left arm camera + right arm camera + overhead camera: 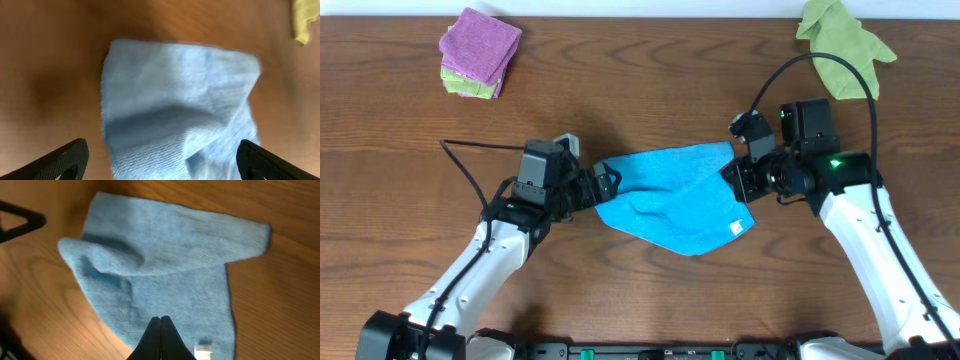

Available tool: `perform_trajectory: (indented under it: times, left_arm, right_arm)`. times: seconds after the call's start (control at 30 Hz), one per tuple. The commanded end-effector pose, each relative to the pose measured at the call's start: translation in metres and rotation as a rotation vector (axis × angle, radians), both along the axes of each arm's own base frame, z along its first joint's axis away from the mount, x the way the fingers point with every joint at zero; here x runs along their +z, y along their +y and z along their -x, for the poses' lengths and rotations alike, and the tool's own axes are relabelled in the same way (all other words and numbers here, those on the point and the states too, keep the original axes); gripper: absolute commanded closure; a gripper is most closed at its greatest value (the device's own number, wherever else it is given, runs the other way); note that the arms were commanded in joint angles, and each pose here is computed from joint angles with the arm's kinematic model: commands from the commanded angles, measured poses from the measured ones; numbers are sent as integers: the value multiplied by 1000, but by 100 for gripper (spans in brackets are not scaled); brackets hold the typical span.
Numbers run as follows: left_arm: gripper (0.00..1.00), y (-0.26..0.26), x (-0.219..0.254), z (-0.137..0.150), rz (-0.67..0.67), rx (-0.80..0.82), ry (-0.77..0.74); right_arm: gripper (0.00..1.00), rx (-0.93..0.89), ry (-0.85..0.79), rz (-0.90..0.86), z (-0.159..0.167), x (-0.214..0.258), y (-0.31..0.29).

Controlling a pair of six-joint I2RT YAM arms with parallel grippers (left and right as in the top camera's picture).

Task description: Fold the cloth

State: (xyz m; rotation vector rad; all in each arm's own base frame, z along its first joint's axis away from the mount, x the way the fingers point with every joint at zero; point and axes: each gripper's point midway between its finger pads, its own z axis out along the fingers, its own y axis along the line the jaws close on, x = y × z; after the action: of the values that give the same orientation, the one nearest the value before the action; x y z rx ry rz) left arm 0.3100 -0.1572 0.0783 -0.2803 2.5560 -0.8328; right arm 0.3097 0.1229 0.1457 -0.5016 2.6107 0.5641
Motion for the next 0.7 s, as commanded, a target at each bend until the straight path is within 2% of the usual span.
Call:
perform_trajectory:
  times: [0.0, 0.07, 0.23, 0.3, 0.33, 0.37, 0.4, 0.43, 0.53, 0.57, 0.67]
  left_arm:
    - [4, 5, -7, 7, -36, -10, 44]
    - [4, 4, -4, 3, -33, -10, 19]
    - [5, 6, 25, -43, -19, 64, -196]
    - [36, 3, 24, -50, 14, 79, -193]
    - [54, 2, 18, -51, 15, 88, -172]
    - [78, 1, 11, -53, 16, 92, -148]
    - [90, -2, 5, -55, 29, 90, -119]
    - [94, -6, 3, -57, 38, 78, -108]
    - [89, -15, 1, -61, 66, 42, -85]
    - [94, -15, 0, -60, 65, 41, -74]
    - [94, -16, -2, -55, 86, 48, -38]
  right_arm:
    - [98, -11, -2, 70, -5, -7, -8]
    - [99, -44, 36, 66, -8, -16, -12]
    - [99, -30, 104, 23, -8, -33, -4]
    - [99, -28, 96, 16, -10, -32, -3]
    - [99, -29, 91, 15, -11, -31, -3]
    - [99, -30, 83, 15, -13, -30, -4]
    - [99, -36, 78, 16, -14, -30, -6]
    - [99, -43, 75, 15, -15, -29, -8]
    - [99, -92, 66, 6, -20, -25, -19]
    - [99, -109, 59, 4, -22, -23, -25]
    - [99, -170, 36, 0, -25, -13, -46]
